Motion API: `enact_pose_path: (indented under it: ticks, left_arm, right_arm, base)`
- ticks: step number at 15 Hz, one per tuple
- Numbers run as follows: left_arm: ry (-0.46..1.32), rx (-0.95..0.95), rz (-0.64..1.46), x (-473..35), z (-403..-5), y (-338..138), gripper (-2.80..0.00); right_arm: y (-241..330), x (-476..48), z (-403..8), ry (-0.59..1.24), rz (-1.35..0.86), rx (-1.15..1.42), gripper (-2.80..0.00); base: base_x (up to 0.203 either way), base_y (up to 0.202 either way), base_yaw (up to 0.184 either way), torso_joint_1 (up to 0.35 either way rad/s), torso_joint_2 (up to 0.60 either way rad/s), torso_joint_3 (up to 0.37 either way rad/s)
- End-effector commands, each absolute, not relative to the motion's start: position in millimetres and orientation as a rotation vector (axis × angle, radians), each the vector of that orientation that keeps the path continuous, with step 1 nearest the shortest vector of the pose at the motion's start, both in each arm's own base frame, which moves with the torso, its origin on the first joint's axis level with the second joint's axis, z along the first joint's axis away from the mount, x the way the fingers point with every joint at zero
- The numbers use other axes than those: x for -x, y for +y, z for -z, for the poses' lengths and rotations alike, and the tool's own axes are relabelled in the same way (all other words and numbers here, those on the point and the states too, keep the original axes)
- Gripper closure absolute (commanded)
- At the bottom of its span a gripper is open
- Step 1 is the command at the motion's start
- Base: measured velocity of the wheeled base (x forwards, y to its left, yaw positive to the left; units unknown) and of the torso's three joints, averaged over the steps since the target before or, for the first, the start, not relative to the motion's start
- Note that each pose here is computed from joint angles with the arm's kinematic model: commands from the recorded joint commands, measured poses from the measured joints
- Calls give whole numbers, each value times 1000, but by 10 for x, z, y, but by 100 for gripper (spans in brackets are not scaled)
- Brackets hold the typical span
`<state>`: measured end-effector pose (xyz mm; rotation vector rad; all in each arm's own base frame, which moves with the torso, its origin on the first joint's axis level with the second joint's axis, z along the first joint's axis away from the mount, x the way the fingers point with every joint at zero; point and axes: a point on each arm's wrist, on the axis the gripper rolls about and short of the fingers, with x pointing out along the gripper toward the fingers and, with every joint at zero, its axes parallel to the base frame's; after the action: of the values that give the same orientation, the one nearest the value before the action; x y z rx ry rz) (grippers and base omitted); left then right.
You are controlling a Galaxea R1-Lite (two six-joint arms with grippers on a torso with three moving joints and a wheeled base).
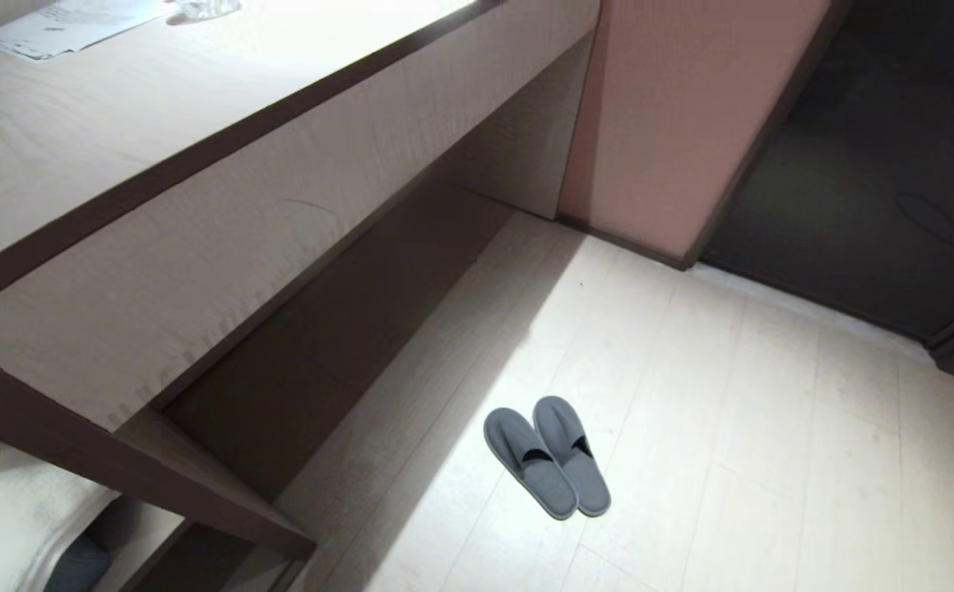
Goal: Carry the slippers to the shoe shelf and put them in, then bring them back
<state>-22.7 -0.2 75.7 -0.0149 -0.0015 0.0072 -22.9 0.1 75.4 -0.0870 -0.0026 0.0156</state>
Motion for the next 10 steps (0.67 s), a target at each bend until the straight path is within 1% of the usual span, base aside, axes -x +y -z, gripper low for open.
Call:
enact_pose_path:
  ticks: [1,10]
  left_arm:
    - [-2,15,-8,227,-758,-2,0]
    - [-2,15,-8,227,-758,-2,0]
  right_arm:
    - [1,228,-755,-1,-15,87,0]
    - [1,228,-755,-1,-17,87,0]
  base:
    - [0,0,0,1,1,201]
    - [0,0,0,1,1,203]
